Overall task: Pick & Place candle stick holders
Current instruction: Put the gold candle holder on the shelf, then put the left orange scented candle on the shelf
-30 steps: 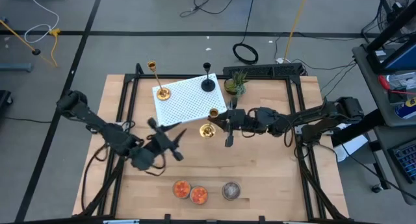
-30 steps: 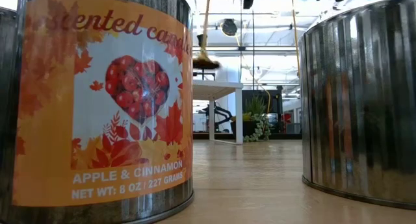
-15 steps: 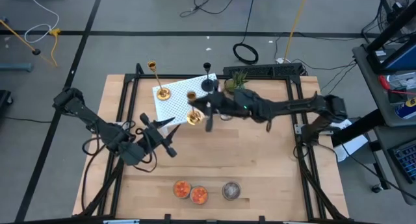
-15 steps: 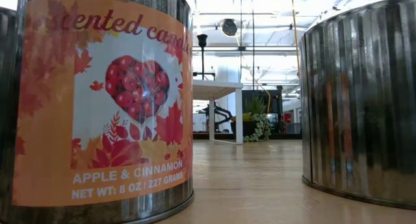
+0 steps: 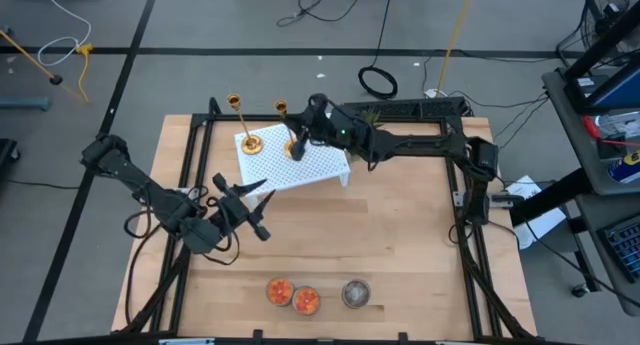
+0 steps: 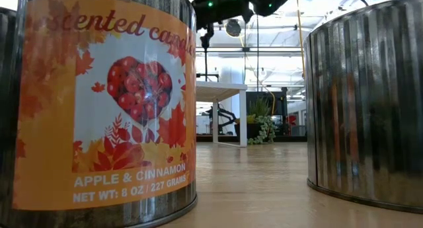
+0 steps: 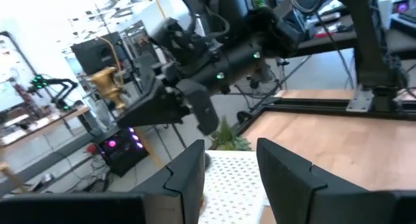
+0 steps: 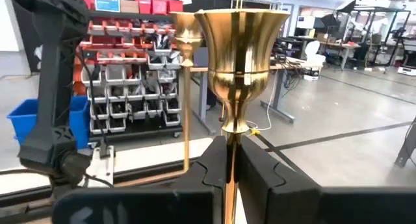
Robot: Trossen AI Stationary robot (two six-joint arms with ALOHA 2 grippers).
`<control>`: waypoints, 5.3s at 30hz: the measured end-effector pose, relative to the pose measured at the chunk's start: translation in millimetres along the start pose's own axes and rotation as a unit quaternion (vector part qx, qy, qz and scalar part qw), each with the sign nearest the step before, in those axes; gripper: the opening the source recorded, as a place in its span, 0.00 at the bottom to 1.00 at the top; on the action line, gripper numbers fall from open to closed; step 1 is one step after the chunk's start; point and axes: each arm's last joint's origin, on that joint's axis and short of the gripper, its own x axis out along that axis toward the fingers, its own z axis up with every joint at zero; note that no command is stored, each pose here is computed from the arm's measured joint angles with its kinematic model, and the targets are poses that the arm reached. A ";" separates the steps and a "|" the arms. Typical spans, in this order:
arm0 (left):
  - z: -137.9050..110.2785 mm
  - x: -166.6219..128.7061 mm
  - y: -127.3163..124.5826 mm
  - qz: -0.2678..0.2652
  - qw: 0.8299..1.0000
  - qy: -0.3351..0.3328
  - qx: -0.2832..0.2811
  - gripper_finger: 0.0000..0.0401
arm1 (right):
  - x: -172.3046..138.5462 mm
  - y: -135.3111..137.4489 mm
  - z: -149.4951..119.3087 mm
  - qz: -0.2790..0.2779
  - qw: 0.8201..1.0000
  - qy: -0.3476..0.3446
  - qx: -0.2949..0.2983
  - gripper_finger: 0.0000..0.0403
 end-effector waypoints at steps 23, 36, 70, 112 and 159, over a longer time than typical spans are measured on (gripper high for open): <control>-24.9 -24.6 86.6 -0.157 0.981 0.110 0.018 0.37 | 5.6 -16.4 -5.6 0.020 0.999 -0.010 0.033 0.03; -27.3 -24.8 87.8 -0.153 0.981 0.118 0.014 0.37 | 6.6 -19.8 -0.1 0.013 0.998 -0.054 0.018 0.03; -28.3 -25.2 87.3 -0.163 0.978 0.131 -0.009 0.37 | 11.2 -6.8 -18.2 -0.002 1.000 -0.024 -0.010 0.14; -28.5 -25.3 87.4 -0.162 0.978 0.131 -0.010 0.37 | 10.1 1.1 -22.5 -0.016 1.000 0.003 -0.017 0.43; -44.5 -17.6 38.5 -0.183 0.962 0.199 -0.025 0.37 | -136.3 79.4 16.6 0.095 0.930 0.336 -0.119 0.30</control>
